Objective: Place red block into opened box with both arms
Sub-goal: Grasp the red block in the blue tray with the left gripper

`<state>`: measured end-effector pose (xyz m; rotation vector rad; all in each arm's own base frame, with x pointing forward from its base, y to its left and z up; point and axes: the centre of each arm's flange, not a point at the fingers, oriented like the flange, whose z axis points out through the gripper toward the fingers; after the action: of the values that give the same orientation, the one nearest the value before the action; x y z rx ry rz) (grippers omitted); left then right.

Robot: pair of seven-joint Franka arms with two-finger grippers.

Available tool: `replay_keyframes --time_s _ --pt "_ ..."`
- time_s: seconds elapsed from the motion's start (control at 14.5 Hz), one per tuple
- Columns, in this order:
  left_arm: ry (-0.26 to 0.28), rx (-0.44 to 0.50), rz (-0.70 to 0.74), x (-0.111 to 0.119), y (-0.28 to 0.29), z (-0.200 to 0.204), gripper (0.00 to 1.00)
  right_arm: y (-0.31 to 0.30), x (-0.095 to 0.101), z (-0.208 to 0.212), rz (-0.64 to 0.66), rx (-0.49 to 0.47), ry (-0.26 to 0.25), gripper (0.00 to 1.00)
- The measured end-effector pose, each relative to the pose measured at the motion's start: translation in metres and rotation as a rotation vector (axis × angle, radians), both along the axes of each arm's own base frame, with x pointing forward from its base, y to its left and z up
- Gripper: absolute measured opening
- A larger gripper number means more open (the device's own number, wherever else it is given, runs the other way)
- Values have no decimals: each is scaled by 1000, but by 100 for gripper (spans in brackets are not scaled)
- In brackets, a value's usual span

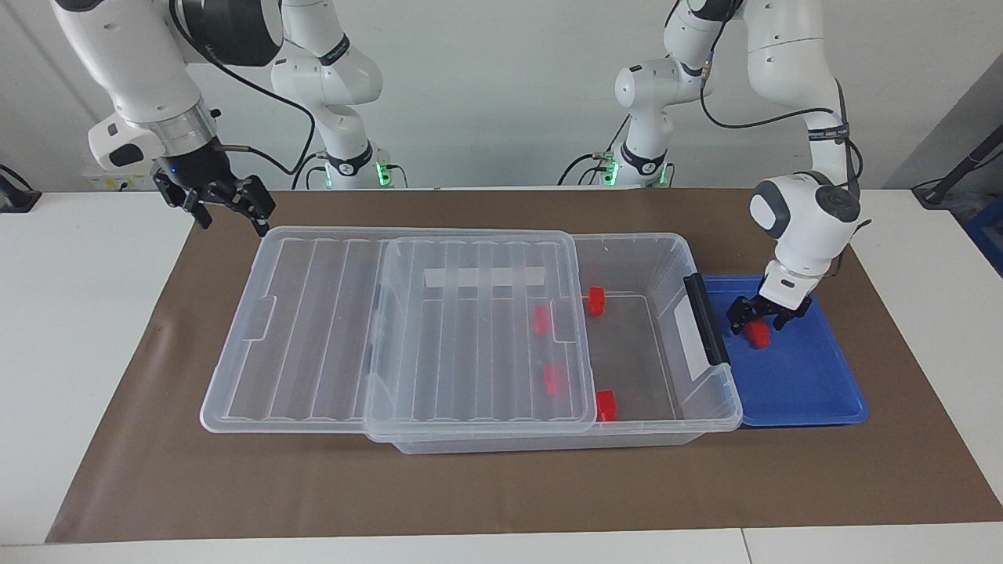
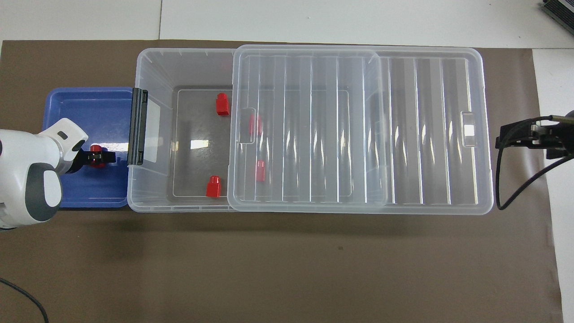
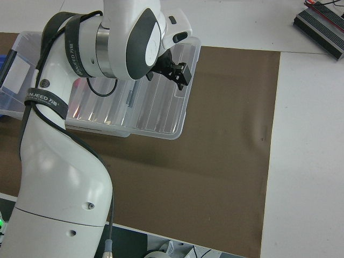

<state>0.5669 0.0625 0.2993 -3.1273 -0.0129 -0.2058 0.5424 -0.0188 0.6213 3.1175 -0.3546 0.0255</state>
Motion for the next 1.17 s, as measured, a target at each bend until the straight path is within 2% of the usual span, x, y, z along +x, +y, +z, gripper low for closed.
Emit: replay_keyframes --time_s 0.07,0.21,0.34,0.41,0.76,1.17 --pt "0 0 0 0 0 0 87 -1 0 -1 -1 0 2 100" --pt "0 0 0 0 0 0 60 -1 1 -4 -2 0 7 100" --pt "-2 0 -1 0 -1 1 38 -1 1 -7 -1 0 15 100" --pt "-2 0 -1 0 -1 1 34 0 1 -9 -1 0 16 100" --pt "8 -1 -1 5 0 8 34 17 1 -14 33 0 19 100" --pt "70 -7 -6 32 -1 69 34 21 1 -14 59 -3 20 100"
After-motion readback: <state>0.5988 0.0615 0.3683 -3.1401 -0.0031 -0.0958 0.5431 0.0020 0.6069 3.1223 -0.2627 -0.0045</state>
